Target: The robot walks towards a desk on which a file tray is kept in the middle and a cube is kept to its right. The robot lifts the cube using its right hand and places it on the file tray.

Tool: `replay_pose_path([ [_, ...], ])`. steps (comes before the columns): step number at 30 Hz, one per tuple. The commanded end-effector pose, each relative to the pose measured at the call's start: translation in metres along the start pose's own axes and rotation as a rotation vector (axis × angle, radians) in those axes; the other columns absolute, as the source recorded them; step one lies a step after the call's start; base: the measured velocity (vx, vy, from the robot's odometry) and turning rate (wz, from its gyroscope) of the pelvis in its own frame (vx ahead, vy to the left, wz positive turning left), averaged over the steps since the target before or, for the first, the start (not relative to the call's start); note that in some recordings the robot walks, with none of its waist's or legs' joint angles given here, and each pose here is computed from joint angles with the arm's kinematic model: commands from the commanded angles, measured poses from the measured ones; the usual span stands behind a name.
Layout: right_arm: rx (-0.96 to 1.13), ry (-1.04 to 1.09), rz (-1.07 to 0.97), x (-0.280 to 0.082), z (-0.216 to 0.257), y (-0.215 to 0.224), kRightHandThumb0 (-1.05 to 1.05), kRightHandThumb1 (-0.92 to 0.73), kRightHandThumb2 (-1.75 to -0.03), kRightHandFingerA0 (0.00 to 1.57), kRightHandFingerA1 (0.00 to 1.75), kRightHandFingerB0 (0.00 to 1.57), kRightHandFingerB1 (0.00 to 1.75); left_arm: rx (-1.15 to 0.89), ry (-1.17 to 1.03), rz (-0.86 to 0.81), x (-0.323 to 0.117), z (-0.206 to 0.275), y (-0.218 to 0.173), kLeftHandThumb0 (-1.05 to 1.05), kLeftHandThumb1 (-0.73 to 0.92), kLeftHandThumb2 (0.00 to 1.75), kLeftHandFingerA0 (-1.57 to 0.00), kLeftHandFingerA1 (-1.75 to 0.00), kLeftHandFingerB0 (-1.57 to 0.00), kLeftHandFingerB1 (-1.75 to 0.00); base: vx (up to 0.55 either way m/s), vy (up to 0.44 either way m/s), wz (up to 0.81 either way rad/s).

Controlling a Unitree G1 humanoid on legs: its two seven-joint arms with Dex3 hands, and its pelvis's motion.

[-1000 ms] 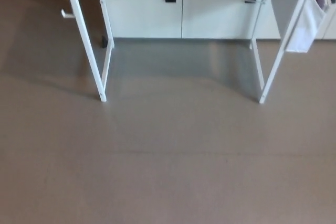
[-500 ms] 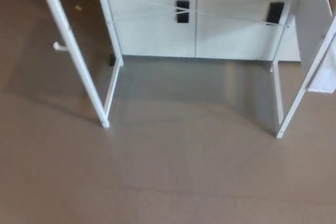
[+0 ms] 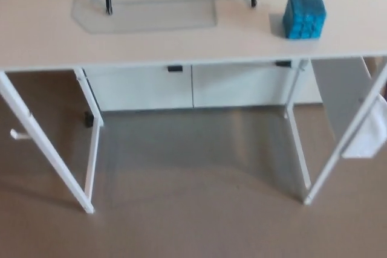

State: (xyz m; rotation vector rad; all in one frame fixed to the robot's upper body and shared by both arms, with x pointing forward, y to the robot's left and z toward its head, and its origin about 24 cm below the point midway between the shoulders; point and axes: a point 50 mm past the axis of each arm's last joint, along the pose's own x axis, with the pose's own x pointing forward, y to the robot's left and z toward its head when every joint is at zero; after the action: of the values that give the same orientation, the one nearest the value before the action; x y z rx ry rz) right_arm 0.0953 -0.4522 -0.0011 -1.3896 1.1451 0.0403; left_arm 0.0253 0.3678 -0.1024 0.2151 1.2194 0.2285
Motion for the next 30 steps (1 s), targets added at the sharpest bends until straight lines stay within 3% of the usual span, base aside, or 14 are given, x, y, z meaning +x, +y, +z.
replay_pose_path([
  [1, 0.0, 0.012, 0.009, 0.0, 0.001, 0.002, -0.34, -0.41, -0.96, 0.0, 0.43, 0.0, 0.45, -0.007, -0.011, 0.006, -0.001, -0.003, 0.002, -0.36, 0.56, 1.11, -0.04, -0.54, 0.0, -0.5, 0.44, -0.328, -0.6],
  [6, 0.068, -0.008, 0.002, 0.0, -0.002, 0.006, -0.33, -0.4, -0.95, 0.0, 0.44, 0.0, 0.45, -0.029, -0.028, -0.01, -0.002, -0.001, 0.003, -0.76, 0.71, 1.02, -0.04, -0.5, -0.07, -0.42, 0.33, -0.175, 0.32],
  [7, 0.066, -0.006, 0.004, 0.0, -0.003, 0.006, -0.33, -0.41, -0.95, 0.0, 0.44, 0.0, 0.45, -0.024, -0.029, -0.008, -0.002, -0.001, 0.003, -0.73, 0.9, 0.65, -0.09, -0.48, -0.11, -0.33, 0.15, -0.023, 0.03],
  [8, 0.054, 0.003, 0.007, 0.001, -0.003, 0.006, -0.34, -0.41, -0.96, 0.0, 0.43, 0.0, 0.45, -0.011, -0.027, -0.004, -0.002, -0.001, 0.003, -0.84, 0.73, 1.05, -0.03, -0.51, -0.07, -0.45, 0.13, -0.005, -0.03],
  [9, 0.027, 0.023, 0.007, 0.002, -0.005, 0.007, -0.73, -0.6, -0.81, 0.24, 0.39, 0.09, 0.32, 0.007, -0.016, 0.005, -0.002, -0.001, 0.004, -0.37, 0.52, 1.1, -0.04, -0.53, 0.0, -0.5, 0.13, 0.035, -0.08],
  [11, 0.002, 0.032, -0.003, 0.003, -0.006, 0.008, -0.72, -0.59, -0.8, 0.25, 0.4, 0.09, 0.33, -0.004, -0.008, 0.004, -0.002, -0.001, 0.004, -0.74, 0.89, 0.66, -0.09, -0.47, -0.13, -0.31, 0.1, 0.065, -0.16],
  [14, 0.035, 0.049, 0.0, 0.006, -0.006, 0.01, -0.71, -0.58, -0.79, 0.26, 0.4, 0.09, 0.32, 0.002, -0.001, 0.005, -0.001, 0.0, 0.005, -0.86, 0.75, 1.06, -0.07, -0.54, -0.02, -0.42, 0.08, 0.132, -0.17],
  [16, 0.023, 0.06, 0.001, 0.007, -0.005, 0.008, -0.73, -0.59, -0.8, 0.25, 0.4, 0.08, 0.31, -0.038, -0.008, -0.001, 0.0, 0.0, 0.004, -0.8, 0.69, 1.05, 0.0, -0.5, -0.11, -0.45, 0.08, 0.173, -0.15],
  [17, 0.006, 0.047, -0.006, 0.007, -0.003, 0.005, -0.71, -0.59, -0.8, 0.25, 0.4, 0.09, 0.32, -0.032, -0.02, -0.003, 0.0, 0.001, 0.004, -0.75, 0.86, 0.66, -0.07, -0.47, -0.13, -0.33, 0.1, 0.135, 0.04],
  [21, -0.027, 0.024, -0.016, 0.006, -0.003, 0.001, -0.75, -0.61, -0.9, 0.3, 0.44, 0.03, 0.29, 0.003, -0.028, 0.003, -0.001, 0.005, 0.004, -0.76, 0.71, 1.02, -0.05, -0.5, -0.07, -0.42, -0.02, 0.245, -0.1],
  [22, -0.059, 0.036, -0.015, 0.006, -0.003, 0.002, -0.74, -0.6, -0.86, 0.33, 0.44, 0.07, 0.3, 0.001, -0.035, 0.004, -0.001, 0.006, 0.004, -0.73, 0.88, 0.66, -0.07, -0.45, -0.14, -0.31, -0.03, 0.13, 0.0],
  [23, -0.01, 0.02, 0.002, 0.006, -0.003, 0.0, -0.71, -0.59, -0.84, 0.34, 0.44, 0.06, 0.3, -0.001, -0.038, 0.007, -0.001, 0.006, 0.004, -0.36, 0.54, 1.11, -0.04, -0.54, 0.0, -0.5, 0.0, 0.05, 0.07],
  [25, 0.017, 0.006, -0.001, 0.005, -0.002, -0.001, -0.72, -0.59, -0.82, 0.34, 0.43, 0.09, 0.31, 0.005, -0.036, 0.011, -0.002, 0.006, 0.005, -0.76, 0.71, 1.04, -0.04, -0.5, -0.07, -0.44, 0.0, 0.022, 0.09],
  [30, -0.06, -0.008, -0.03, 0.001, 0.005, -0.002, -0.75, -0.6, -0.84, 0.33, 0.43, 0.09, 0.32, 0.005, -0.027, 0.013, -0.005, 0.001, 0.007, -0.36, 0.53, 1.1, -0.04, -0.54, 0.0, -0.5, 0.03, -0.016, 0.07],
])
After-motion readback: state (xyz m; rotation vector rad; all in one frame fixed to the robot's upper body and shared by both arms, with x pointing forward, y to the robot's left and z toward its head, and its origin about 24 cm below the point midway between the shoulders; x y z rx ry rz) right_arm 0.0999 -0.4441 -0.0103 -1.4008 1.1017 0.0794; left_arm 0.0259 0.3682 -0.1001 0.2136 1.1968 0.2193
